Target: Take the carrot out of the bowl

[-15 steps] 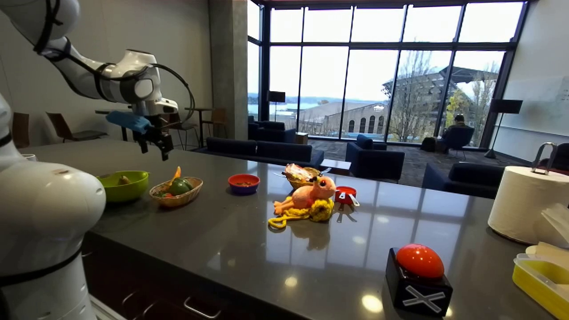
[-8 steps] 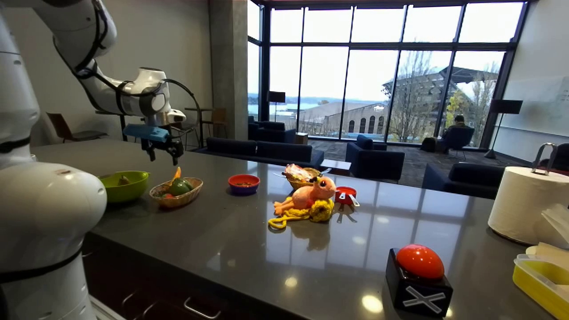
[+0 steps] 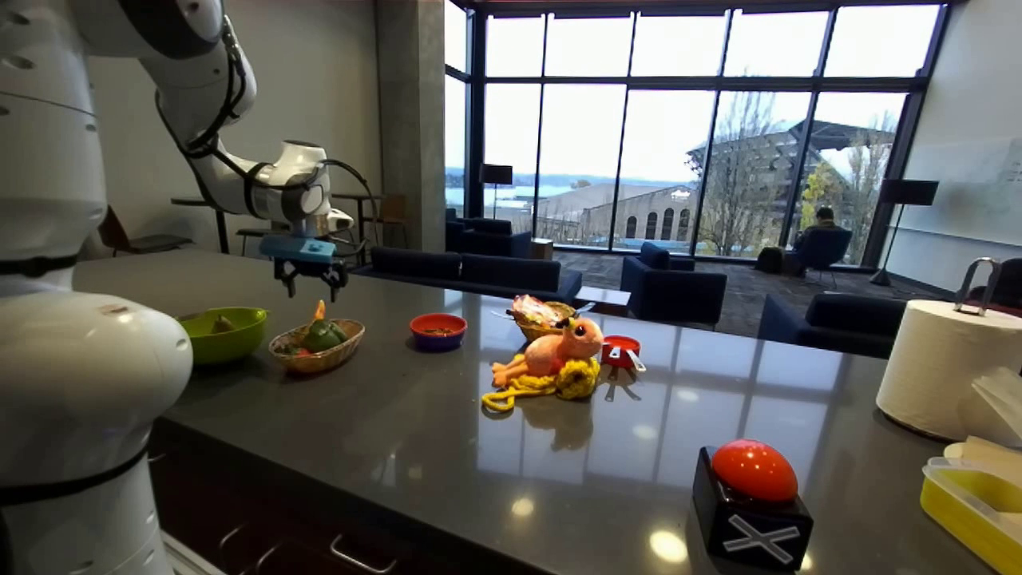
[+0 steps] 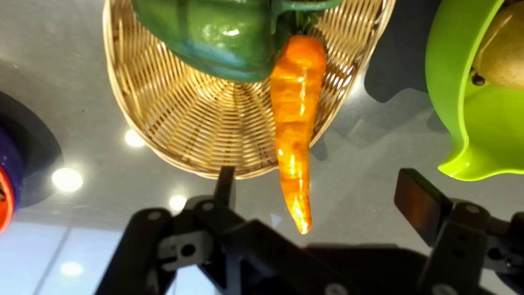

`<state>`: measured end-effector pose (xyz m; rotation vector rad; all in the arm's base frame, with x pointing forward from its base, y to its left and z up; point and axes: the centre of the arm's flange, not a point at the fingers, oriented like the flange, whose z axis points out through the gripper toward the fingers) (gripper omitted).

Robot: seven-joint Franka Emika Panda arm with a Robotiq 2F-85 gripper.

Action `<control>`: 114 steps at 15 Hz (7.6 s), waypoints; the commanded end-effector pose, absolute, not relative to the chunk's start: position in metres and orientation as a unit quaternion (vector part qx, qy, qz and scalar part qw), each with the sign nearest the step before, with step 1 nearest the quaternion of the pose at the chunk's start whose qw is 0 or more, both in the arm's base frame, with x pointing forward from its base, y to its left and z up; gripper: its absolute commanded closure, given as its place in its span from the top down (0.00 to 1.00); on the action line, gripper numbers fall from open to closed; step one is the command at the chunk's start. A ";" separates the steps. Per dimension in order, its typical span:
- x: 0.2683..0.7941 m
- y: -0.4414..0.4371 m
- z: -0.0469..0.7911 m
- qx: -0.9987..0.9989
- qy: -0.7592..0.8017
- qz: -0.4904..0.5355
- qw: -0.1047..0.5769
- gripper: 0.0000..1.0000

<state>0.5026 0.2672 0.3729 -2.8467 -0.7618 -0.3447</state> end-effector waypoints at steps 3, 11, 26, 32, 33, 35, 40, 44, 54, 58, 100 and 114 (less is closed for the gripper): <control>0.527 0.267 0.356 -0.947 -0.282 -0.115 0.106 1.00; 0.530 0.271 0.320 -0.949 -0.279 -0.085 0.120 1.00; 0.522 0.262 0.330 -0.956 -0.260 -0.078 0.110 0.07; 0.519 0.262 0.343 -0.957 -0.260 -0.078 0.101 0.07; 0.518 0.262 0.345 -0.957 -0.259 -0.077 0.102 0.07; 0.517 0.260 0.353 -0.959 -0.254 -0.079 0.099 0.07; 0.516 0.269 0.391 -0.959 -0.246 -0.108 0.094 0.07; 0.501 0.293 0.422 -0.954 -0.251 -0.132 0.097 0.07; 0.429 0.384 0.440 -0.930 -0.311 -0.143 0.134 0.07; 0.412 0.404 0.433 -0.921 -0.337 -0.139 0.140 0.07; 0.448 0.085 0.313 -0.993 -0.104 -0.056 -0.017 0.64; 0.397 0.106 0.414 -0.997 -0.001 -0.062 0.051 1.00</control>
